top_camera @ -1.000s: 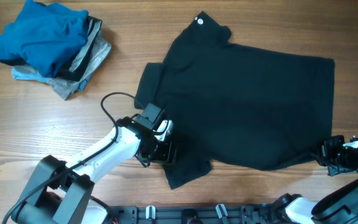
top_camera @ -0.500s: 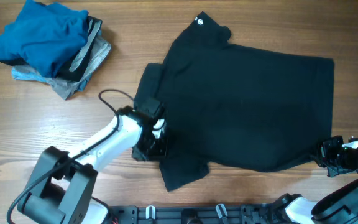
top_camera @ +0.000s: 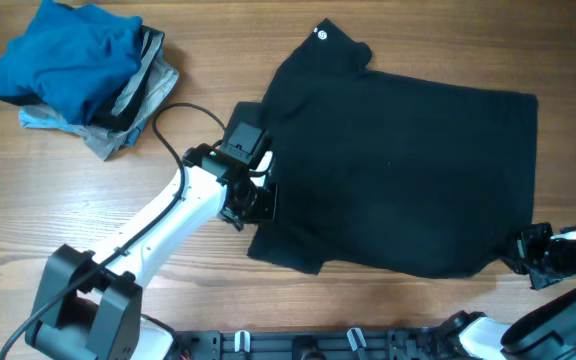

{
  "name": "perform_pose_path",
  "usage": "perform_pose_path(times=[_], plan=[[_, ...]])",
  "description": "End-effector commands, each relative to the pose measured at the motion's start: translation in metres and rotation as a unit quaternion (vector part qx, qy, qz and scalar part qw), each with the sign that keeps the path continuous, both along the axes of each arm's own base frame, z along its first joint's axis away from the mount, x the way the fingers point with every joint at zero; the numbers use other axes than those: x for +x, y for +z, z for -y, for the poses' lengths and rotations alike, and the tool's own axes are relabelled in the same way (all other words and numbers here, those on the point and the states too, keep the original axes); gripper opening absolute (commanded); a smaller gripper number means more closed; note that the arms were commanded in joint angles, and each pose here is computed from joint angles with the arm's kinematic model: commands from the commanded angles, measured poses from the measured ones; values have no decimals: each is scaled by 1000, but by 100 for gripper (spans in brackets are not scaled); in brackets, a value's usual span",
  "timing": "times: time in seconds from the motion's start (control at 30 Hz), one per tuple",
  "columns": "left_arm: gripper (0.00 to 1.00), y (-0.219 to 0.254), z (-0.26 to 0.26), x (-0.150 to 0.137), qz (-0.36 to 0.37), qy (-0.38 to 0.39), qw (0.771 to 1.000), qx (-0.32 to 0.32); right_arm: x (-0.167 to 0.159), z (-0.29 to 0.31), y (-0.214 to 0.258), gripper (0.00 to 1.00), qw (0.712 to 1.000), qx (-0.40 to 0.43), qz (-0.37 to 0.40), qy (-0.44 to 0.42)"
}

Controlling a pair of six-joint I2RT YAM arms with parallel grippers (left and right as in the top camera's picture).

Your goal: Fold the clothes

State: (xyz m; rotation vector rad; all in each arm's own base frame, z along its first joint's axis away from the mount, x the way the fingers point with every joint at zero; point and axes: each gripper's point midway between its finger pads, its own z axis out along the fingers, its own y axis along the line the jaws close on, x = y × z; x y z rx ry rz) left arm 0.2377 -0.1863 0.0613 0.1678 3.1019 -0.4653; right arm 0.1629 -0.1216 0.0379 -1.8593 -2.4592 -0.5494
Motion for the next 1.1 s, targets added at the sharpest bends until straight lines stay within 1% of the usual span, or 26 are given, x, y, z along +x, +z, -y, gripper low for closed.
perform_pose_path(times=[0.0, 0.07, 0.13, 0.2, 0.3, 0.53, 0.7, 0.8, 0.93, 1.07], plan=[[4, 27, 4, 17, 46, -1, 999, -13, 1, 26, 26, 4, 998, -57, -16, 8], [4, 31, 4, 19, 52, -1, 999, -14, 0, 34, 31, 4, 997, -76, -21, -6], [4, 31, 2, 20, 57, 1, 998, -8, -6, 40, 30, 4, 995, -90, -44, -29], [4, 30, -1, 24, 67, 3, 998, 2, -4, 43, 30, 4, 994, -96, -43, -42], [4, 31, -5, 38, 98, 10, 995, 17, 3, 50, 30, 4, 993, -108, -26, -44], [4, 37, 3, 53, 131, 12, 991, -1, 38, 53, 38, 4, 992, -107, 58, -36], [4, 40, 6, 62, 151, 15, 988, -6, 49, 55, 40, 4, 990, -120, 76, -24], [4, 42, 4, 70, 169, 20, 985, 3, 57, 60, 42, 4, 987, -132, 89, -25], [4, 41, -2, 72, 176, 26, 984, 20, 62, 65, 44, 4, 985, -140, 98, -33], [4, 39, -9, 77, 186, 32, 981, 40, 65, 68, 44, 4, 983, -156, 91, -36]])
